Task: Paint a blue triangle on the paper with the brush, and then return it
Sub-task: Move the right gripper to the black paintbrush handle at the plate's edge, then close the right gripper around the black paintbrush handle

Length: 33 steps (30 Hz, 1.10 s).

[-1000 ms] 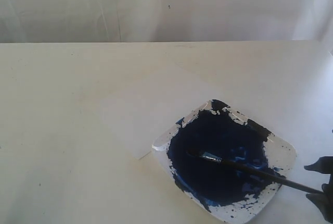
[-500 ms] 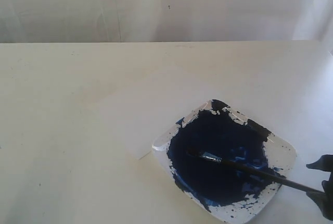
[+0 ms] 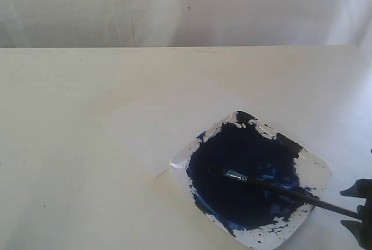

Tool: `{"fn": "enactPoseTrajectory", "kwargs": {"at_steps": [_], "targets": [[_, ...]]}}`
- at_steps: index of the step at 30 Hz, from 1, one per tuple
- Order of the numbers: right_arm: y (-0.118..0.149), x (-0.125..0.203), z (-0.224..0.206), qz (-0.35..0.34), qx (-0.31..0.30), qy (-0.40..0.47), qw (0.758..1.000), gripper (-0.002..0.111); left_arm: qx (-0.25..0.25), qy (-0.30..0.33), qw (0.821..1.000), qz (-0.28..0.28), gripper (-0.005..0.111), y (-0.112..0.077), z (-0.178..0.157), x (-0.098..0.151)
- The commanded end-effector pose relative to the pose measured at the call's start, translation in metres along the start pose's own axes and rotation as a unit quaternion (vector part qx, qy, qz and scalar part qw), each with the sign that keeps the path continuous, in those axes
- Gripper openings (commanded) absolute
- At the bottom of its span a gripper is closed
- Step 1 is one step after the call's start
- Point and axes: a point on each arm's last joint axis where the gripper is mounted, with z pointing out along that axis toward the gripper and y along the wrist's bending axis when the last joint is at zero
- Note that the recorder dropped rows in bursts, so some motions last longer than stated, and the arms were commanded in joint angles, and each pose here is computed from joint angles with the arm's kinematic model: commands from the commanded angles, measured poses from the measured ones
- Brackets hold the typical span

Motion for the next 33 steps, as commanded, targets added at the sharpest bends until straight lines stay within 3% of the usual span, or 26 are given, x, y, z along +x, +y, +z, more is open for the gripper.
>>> {"fn": "enactPoseTrajectory", "kwargs": {"at_steps": [1,33], "targets": [[-0.003,-0.001,0.004,0.0,0.012,-0.004,1.0,0.04,0.002,-0.003,1.0,-0.001,0.0,0.0,0.0,0.001],[-0.003,-0.008,0.02,0.001,0.02,-0.035,0.999,0.04,0.002,-0.003,1.0,-0.001,0.0,0.0,0.0,0.001]]}}
